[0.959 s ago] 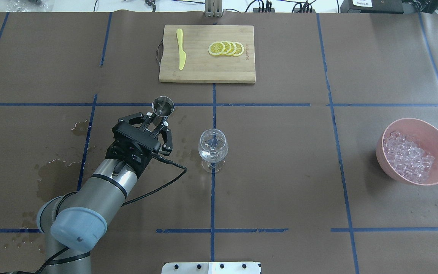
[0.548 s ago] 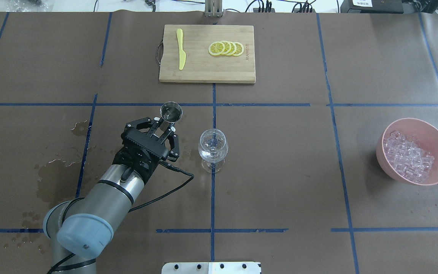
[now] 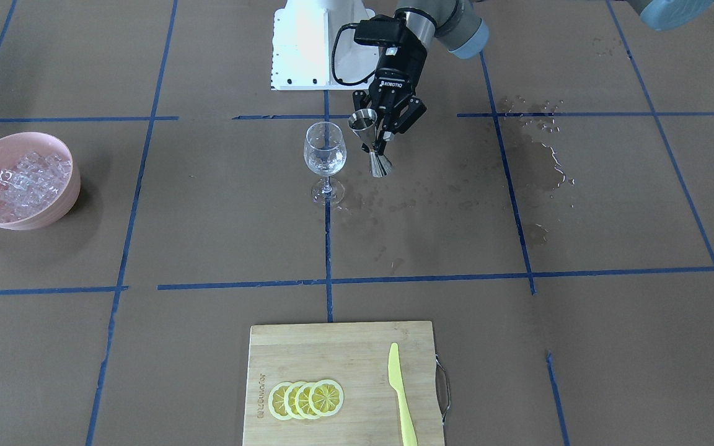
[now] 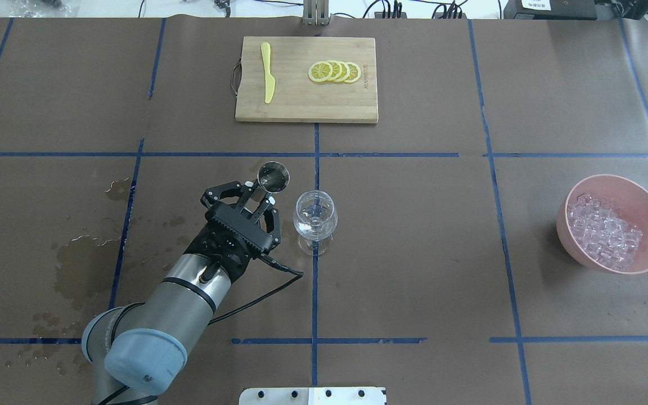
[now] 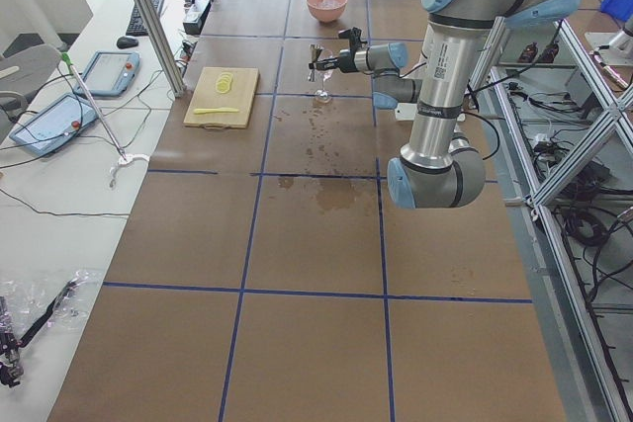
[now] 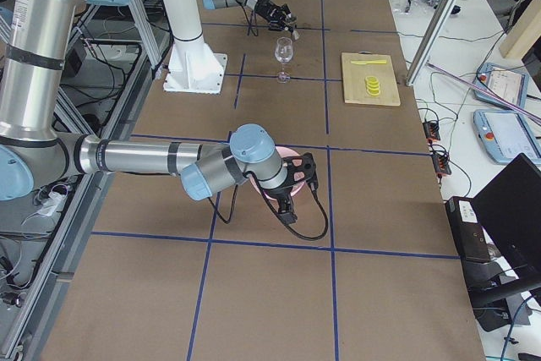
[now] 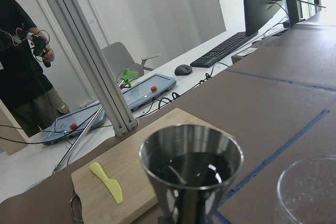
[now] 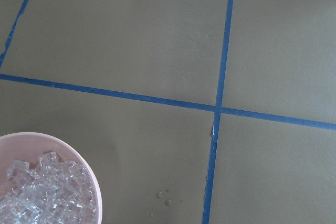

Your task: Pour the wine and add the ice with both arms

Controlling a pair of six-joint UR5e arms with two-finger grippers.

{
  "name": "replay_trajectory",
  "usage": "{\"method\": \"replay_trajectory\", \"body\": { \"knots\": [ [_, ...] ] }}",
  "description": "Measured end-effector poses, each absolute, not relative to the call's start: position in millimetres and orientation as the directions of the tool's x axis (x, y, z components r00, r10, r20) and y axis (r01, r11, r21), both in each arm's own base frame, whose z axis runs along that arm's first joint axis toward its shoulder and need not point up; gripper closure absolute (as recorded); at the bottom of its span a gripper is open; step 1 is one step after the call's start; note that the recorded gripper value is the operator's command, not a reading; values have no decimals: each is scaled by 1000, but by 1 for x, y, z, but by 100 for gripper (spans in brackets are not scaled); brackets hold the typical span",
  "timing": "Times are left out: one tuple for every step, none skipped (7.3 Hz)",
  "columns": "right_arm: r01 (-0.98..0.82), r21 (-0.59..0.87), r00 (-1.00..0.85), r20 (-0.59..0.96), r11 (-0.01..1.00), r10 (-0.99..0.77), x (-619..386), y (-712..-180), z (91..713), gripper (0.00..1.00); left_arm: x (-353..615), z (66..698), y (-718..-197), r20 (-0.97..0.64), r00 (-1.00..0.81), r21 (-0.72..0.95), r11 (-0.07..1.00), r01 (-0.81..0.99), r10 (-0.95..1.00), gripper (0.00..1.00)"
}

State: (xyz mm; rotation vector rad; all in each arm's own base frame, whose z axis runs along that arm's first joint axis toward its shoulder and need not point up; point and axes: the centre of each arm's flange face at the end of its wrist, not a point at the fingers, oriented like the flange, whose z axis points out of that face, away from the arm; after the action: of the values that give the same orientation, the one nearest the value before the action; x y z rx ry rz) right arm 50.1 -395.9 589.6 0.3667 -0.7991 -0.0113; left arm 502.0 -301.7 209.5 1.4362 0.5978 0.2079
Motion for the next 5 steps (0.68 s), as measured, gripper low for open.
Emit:
{"method": "replay_trajectory", "body": {
  "knots": [
    [-128, 323, 700, 699, 938, -145, 50, -395, 591, 0, 502, 203, -302, -199, 850, 980, 109, 167, 488, 100],
    [-127, 321, 700, 700, 938, -144, 50, -394, 591, 0, 502, 197, -301, -127, 860, 992, 67, 108, 495, 100],
    [-127, 319, 700, 700, 939, -143, 50, -394, 592, 0, 502, 194, -302, -66, 865, 998, 33, 57, 498, 100],
    [-127, 318, 700, 700, 940, -142, 50, -393, 592, 0, 503, 192, -302, -14, 867, 1000, 5, 13, 498, 100],
    [-127, 317, 699, 701, 940, -141, 50, -393, 593, 0, 502, 191, -302, 46, 871, 999, -25, -39, 489, 100]
  ]
}}
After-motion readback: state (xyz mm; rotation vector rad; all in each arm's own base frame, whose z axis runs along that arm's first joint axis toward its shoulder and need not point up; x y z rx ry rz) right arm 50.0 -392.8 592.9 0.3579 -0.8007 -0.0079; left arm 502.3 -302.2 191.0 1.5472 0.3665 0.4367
